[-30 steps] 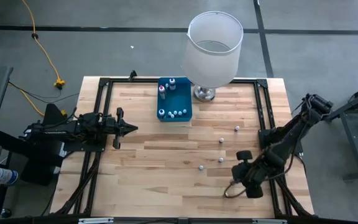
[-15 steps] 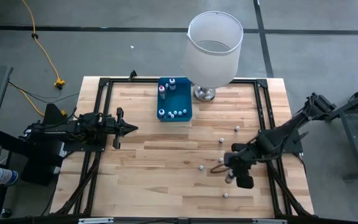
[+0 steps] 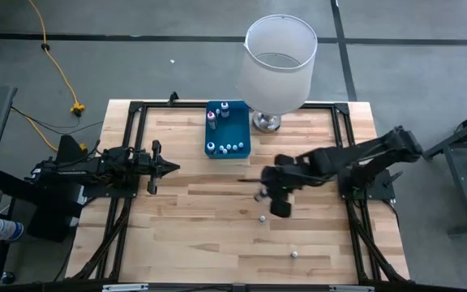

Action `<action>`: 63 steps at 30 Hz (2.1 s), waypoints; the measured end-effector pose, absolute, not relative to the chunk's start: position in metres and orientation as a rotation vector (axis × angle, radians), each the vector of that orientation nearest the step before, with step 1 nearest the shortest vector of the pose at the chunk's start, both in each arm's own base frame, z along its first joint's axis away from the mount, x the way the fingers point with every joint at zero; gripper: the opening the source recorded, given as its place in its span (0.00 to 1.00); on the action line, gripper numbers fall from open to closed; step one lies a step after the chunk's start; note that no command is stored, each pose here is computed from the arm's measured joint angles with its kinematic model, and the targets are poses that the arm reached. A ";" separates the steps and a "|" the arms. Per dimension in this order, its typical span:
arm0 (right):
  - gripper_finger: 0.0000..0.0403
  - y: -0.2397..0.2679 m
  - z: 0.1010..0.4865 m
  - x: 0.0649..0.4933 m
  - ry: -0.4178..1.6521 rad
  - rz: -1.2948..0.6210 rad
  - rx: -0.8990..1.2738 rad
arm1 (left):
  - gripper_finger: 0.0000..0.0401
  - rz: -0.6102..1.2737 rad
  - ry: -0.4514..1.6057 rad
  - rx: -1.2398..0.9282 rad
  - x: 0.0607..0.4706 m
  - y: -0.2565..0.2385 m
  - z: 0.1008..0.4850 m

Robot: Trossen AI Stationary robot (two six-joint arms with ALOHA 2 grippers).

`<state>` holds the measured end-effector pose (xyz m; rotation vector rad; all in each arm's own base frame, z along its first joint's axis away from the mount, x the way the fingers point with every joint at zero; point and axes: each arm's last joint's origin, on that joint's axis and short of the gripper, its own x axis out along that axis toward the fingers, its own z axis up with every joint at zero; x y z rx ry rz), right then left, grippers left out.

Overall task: Pick & Place food coloring
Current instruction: Put the big black food coloring bottle into the blue bin

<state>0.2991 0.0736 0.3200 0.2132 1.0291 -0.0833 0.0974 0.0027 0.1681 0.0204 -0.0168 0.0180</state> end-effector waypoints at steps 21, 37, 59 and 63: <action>0.27 -0.016 0.297 0.398 0.934 -0.542 0.180 | 0.00 0.018 -0.017 0.021 0.097 0.003 0.168; 0.28 -0.081 0.291 0.397 0.863 -0.766 0.303 | 0.00 0.018 -0.017 0.020 0.097 0.003 0.168; 0.28 -0.088 0.271 0.408 0.875 -0.772 0.419 | 0.00 0.018 -0.017 0.020 0.097 0.003 0.168; 0.28 -0.089 0.265 0.411 0.879 -0.777 0.429 | 0.00 0.018 -0.017 0.021 0.097 0.003 0.168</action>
